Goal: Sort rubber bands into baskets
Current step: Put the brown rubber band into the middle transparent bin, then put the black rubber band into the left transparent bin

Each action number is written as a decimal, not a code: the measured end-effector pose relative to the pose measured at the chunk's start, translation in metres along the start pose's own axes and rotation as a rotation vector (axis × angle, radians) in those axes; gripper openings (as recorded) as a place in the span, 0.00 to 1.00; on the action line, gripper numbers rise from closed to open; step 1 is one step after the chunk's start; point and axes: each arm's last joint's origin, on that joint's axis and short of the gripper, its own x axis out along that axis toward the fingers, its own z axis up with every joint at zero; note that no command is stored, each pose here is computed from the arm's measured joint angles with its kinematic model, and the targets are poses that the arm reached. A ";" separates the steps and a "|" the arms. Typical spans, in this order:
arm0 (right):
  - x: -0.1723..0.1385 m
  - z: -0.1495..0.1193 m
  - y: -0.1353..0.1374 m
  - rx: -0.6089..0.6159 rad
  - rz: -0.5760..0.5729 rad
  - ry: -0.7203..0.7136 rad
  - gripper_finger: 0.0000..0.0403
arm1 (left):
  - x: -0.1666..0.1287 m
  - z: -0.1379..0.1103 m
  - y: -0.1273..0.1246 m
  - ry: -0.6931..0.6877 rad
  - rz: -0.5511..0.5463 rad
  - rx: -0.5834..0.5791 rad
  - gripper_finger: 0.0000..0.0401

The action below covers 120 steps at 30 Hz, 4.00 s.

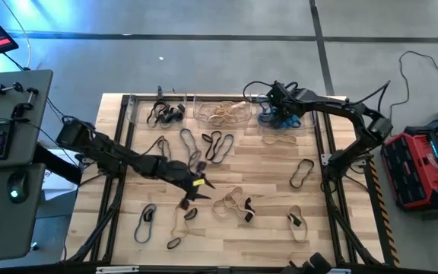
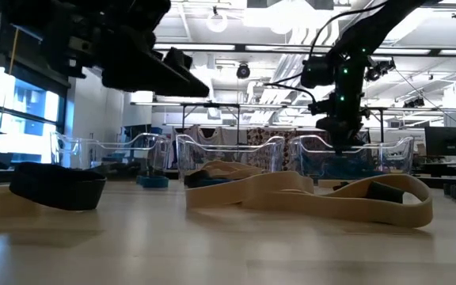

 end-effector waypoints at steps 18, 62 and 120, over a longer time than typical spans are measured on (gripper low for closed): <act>0.000 0.004 0.000 -0.005 -0.002 -0.041 0.55 | 0.054 -0.010 -0.010 0.219 -0.253 0.046 0.47; -0.104 -0.019 -0.008 0.093 -0.030 -0.423 0.38 | -0.036 0.052 0.080 0.109 0.166 -0.221 0.00; -0.129 -0.112 0.143 -0.074 0.382 -0.790 0.00 | -0.051 -0.018 0.281 0.283 0.468 -0.422 0.37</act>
